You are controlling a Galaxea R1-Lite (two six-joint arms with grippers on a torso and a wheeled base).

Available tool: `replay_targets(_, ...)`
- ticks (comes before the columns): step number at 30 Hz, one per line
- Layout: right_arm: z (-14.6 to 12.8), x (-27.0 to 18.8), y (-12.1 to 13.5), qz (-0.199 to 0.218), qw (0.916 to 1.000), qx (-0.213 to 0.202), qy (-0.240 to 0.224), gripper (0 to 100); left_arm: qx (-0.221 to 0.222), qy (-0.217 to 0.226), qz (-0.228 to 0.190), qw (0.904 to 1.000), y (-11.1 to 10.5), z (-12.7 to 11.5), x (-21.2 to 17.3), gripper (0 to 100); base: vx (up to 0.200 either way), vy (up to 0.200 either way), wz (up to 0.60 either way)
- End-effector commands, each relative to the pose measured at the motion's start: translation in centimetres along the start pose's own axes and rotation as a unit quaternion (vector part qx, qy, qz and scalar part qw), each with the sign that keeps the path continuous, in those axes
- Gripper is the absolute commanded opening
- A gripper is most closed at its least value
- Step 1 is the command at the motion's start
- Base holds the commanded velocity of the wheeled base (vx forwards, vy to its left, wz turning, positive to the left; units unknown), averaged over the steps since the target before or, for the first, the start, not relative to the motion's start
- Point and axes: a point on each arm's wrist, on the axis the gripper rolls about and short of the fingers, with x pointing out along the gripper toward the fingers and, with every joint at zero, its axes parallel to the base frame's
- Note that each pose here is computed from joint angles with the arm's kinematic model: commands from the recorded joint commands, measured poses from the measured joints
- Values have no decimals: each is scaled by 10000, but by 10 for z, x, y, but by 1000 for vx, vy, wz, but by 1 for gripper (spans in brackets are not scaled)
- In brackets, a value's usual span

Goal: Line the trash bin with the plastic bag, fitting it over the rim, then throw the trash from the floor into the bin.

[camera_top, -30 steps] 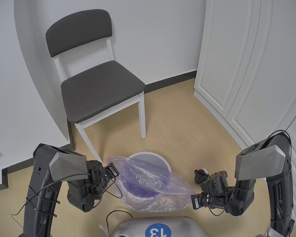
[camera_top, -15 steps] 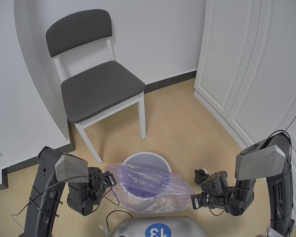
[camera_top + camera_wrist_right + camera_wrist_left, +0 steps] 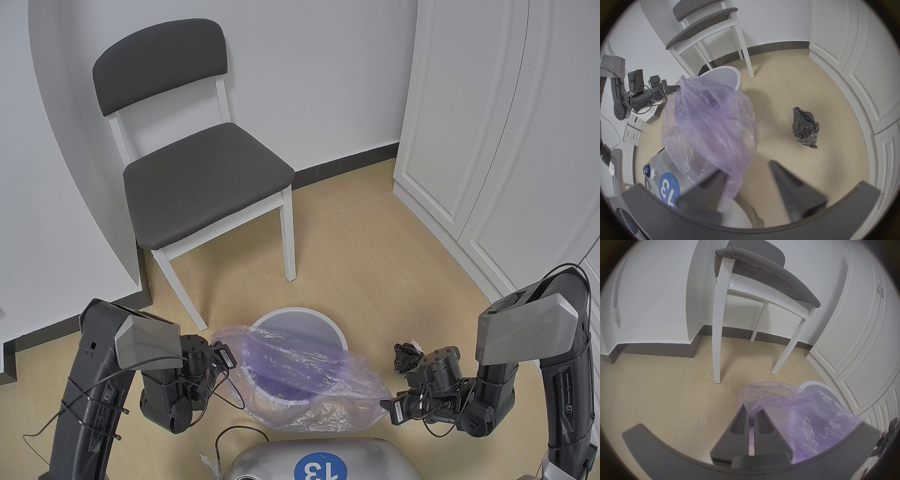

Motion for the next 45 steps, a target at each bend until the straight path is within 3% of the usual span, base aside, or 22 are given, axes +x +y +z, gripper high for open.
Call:
replay_targets(1,-1,-2,0,-11,10000,-6,-10,100,-25,-70,-31,10000,0,1,0,0,0,0,0)
replay_targets(6,-5,-14,-1,22,9999,-146,-58,100,-34,-73,-41,10000,-1,1,0,0,0,0,0)
replay_targets(11,0,-49,2,120,9963,-718,-465,100,-34,-70,-48,10000,-1,1,0,0,0,0,0)
replay_targets(16,25,-77,29,418,9842,-1051,-1359,100,-27,-67,-55,10000,-1,1,0,0,0,0,0)
replay_targets(17,44,-77,43,457,9767,-1097,-1785,100,-24,-53,-66,10000,-1,1,0,0,0,0,0)
replay_targets(18,45,-77,44,459,9761,-1100,-1815,100,-17,-53,-66,10000,-1,1,0,100,0,0,0)
replay_targets(19,64,-72,60,413,9698,-1126,-2122,100,-4,-48,-62,10000,-1,1,0,100,0,0,0)
replay_targets(21,79,-65,73,480,9677,-1177,-2177,100,12,-25,-42,10000,0,0,-1,100,0,0,0)
replay_targets(26,103,-44,85,629,9734,-1335,-1752,100,11,-37,-4,10000,-1,-1,-2,100,0,0,0)
replay_targets(30,100,-21,89,1043,9721,-1280,-1668,100,3,-44,10,10000,-1,0,-2,100,0,0,0)
replay_targets(33,100,-10,93,1333,9701,-918,-1810,100,1,-50,23,10000,0,0,-2,100,0,0,0)
replay_targets(35,101,1,102,1664,9678,-369,-1849,100,1,-50,23,10000,0,0,-2,100,0,0,0)
replay_targets(37,98,8,103,1712,9699,-156,-1723,100,-5,-43,26,10000,0,0,-2,100,0,0,0)
replay_targets(45,86,27,91,1644,9779,-86,-1291,100,11,6,19,10000,-1,-2,-6,100,0,0,0)
